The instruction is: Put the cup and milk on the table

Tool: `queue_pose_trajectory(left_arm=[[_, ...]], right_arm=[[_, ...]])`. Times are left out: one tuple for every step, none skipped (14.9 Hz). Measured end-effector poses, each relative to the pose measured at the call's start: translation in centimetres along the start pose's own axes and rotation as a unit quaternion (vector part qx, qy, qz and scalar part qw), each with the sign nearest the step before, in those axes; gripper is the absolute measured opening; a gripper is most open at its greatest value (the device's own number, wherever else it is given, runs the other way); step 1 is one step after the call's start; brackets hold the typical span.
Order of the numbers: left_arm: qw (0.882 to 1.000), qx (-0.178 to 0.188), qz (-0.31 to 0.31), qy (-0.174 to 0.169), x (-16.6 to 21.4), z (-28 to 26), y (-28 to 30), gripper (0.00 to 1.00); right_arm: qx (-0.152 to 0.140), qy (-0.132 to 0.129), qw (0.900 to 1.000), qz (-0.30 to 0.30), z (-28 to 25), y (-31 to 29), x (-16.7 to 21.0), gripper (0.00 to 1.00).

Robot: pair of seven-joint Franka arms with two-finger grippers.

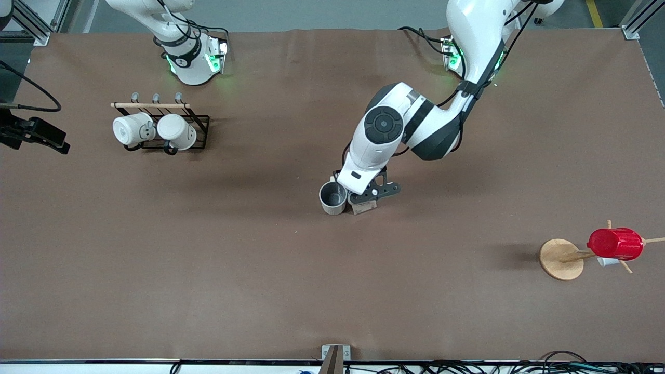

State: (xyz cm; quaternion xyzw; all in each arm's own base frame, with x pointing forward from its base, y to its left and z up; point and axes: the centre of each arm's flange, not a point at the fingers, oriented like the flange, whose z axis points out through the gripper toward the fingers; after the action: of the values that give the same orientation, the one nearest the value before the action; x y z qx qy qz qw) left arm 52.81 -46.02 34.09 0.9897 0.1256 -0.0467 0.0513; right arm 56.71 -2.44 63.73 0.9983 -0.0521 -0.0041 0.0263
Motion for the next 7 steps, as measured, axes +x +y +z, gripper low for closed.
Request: queue_pose_trajectory(left_arm=[[1.000,0.000,0.000,0.000,0.0,0.0,0.0,0.60],[1.000,0.000,0.000,0.000,0.1,0.0,0.0,0.69],[1.000,-0.001,-0.001,0.001,0.2,-0.1,-0.1,0.78],[1.000,-0.003,-0.002,0.003,0.4,-0.5,-0.1,0.89],[1.000,-0.007,-0.003,0.008,0.9,-1.3,-0.3,0.98],[1.000,-0.011,-0.004,0.014,1.4,-2.7,-0.7,1.00],[1.000,-0.014,-0.007,0.023,2.2,-4.6,-1.3,1.00]], right_arm=[[0.000,-0.001,1.000,0.000,0.0,0.1,0.0,1.00],[0.000,-0.002,1.000,0.001,0.0,0.1,0.0,1.00],[0.000,-0.003,1.000,0.001,0.1,0.1,0.0,1.00],[0.000,-0.003,1.000,0.001,0.1,0.1,-0.1,1.00],[0.000,-0.003,1.000,0.001,0.1,0.1,-0.1,1.00],[0.000,-0.003,1.000,0.001,0.1,0.1,-0.1,1.00],[0.000,-0.003,1.000,0.001,0.1,0.1,-0.1,1.00]])
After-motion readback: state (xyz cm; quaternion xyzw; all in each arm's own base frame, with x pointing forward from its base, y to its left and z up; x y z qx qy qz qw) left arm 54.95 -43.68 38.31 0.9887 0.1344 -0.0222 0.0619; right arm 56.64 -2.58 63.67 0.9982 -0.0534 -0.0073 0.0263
